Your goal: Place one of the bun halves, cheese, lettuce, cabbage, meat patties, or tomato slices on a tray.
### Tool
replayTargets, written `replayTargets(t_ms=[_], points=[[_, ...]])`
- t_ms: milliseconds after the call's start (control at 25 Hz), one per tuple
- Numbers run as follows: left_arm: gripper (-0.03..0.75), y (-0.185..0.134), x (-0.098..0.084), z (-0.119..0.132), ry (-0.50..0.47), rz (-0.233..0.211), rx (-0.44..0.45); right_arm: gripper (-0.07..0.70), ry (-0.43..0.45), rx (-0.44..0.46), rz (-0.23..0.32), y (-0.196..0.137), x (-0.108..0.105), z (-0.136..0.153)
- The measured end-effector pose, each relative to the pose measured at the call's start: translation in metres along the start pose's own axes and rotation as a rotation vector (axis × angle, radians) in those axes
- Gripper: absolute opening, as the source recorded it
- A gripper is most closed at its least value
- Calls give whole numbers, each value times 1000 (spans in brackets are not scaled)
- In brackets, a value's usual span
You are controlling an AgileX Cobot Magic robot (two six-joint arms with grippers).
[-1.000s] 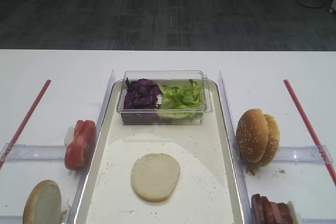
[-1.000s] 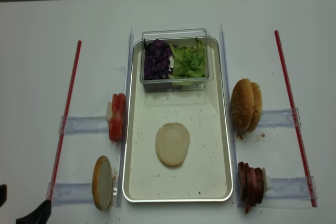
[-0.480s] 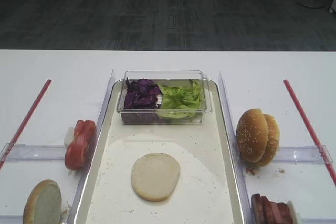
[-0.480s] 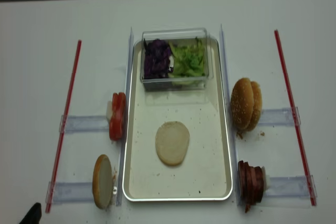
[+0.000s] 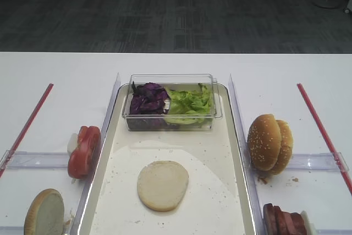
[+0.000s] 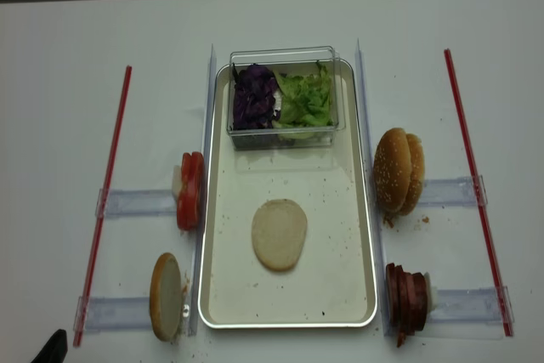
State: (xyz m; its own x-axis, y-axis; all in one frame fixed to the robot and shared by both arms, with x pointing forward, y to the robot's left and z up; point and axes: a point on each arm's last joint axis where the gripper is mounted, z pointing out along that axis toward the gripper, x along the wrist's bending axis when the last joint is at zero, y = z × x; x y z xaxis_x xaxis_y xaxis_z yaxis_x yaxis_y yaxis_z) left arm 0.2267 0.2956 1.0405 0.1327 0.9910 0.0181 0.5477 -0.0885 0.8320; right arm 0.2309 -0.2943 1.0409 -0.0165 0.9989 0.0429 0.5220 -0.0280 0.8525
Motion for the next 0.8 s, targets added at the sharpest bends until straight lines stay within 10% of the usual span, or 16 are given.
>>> replayTargets(t_ms=[800], points=[[526,0,-1,0,56,-40,1,676,0,0,0,0,0,0]])
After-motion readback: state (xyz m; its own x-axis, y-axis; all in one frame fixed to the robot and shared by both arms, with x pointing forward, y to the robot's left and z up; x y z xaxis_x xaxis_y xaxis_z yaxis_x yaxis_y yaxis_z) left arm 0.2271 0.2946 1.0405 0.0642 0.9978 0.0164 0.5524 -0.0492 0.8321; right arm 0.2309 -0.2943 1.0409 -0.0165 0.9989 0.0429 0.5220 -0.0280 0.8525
